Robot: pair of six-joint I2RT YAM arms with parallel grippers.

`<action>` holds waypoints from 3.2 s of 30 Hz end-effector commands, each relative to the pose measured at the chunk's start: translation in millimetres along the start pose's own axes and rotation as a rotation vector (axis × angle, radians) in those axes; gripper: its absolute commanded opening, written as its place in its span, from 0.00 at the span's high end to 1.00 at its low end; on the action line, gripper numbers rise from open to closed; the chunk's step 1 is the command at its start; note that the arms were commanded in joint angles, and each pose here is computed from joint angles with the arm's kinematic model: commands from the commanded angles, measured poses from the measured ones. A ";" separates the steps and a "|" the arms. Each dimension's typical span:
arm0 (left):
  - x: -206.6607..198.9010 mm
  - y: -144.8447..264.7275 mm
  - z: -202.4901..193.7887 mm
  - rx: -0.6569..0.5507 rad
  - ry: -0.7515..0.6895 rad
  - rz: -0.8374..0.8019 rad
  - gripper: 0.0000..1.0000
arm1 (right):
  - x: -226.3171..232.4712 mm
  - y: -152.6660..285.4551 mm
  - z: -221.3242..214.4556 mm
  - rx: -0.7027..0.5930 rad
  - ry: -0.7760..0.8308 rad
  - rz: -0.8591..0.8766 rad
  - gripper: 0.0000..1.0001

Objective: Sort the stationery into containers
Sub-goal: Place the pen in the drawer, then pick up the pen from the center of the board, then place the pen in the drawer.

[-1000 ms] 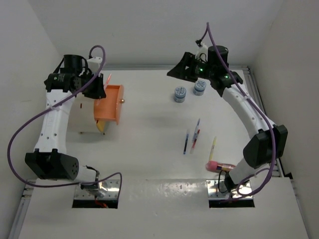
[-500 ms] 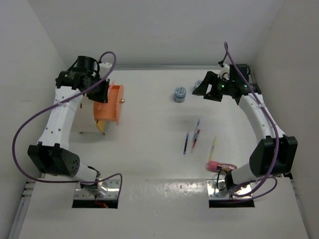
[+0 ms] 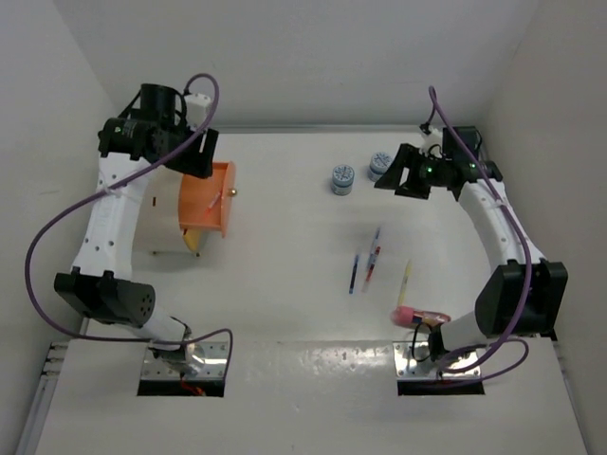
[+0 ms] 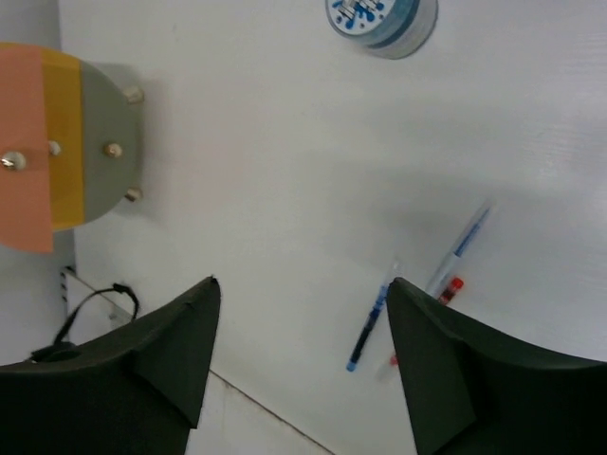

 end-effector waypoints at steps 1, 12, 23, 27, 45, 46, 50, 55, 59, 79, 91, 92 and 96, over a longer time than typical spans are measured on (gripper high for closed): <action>-1.3 43.6 40.8 -0.213 -0.022 0.017 0.33 | -5.2 12.3 -13.7 0.018 0.030 -0.054 0.35; -7.9 69.4 56.7 -0.423 -0.033 0.016 0.38 | -77.3 10.8 -133.6 0.439 -0.102 -0.502 0.60; -7.1 66.7 53.0 -0.419 -0.036 0.032 0.38 | -107.2 -32.9 -159.0 0.595 -0.163 -0.563 0.45; -6.1 66.3 52.2 -0.420 -0.036 0.041 0.38 | -115.3 -46.0 -167.5 0.653 -0.163 -0.572 0.63; -24.6 78.7 49.7 -0.507 -0.133 -0.213 0.36 | 2.3 -20.0 -52.5 0.409 0.044 -0.065 1.00; -27.9 83.9 51.8 -0.529 -0.177 -0.243 0.36 | 22.0 -4.4 -33.9 0.310 0.094 -0.007 1.00; -65.3 101.2 57.3 -0.568 -0.295 -0.520 0.32 | 103.6 37.0 40.6 -0.020 0.225 0.236 1.00; -108.3 108.0 57.5 -0.550 -0.228 -0.957 0.29 | 180.6 65.3 68.5 -0.246 0.223 0.492 1.00; -133.9 106.5 64.0 -0.556 -0.204 -1.062 0.29 | 227.0 74.7 72.2 -0.330 0.268 0.662 1.00; -180.2 85.5 64.1 -0.471 -0.266 -1.138 0.67 | 283.3 77.3 60.3 -0.277 0.299 0.821 1.00; -102.5 95.8 77.5 -0.513 -0.191 -0.739 1.00 | 197.1 66.4 89.0 -0.305 0.203 0.560 0.07; -86.8 94.2 80.4 -0.527 -0.190 -0.590 1.00 | 181.7 60.7 84.0 -0.276 0.185 0.519 0.07; -36.6 70.8 63.1 -0.382 -0.166 -0.147 1.00 | 135.9 52.4 65.6 -0.224 0.194 0.396 0.07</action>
Point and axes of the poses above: each gripper's point midway between its finger pads, its own y axis back along the fingers, its own x axis along the line the jaws close on, z = x × y, the point moved 7 cm from there along y, back along the fingers, and after that the axes turned 7 degrees about y, right-handed, at the moved point
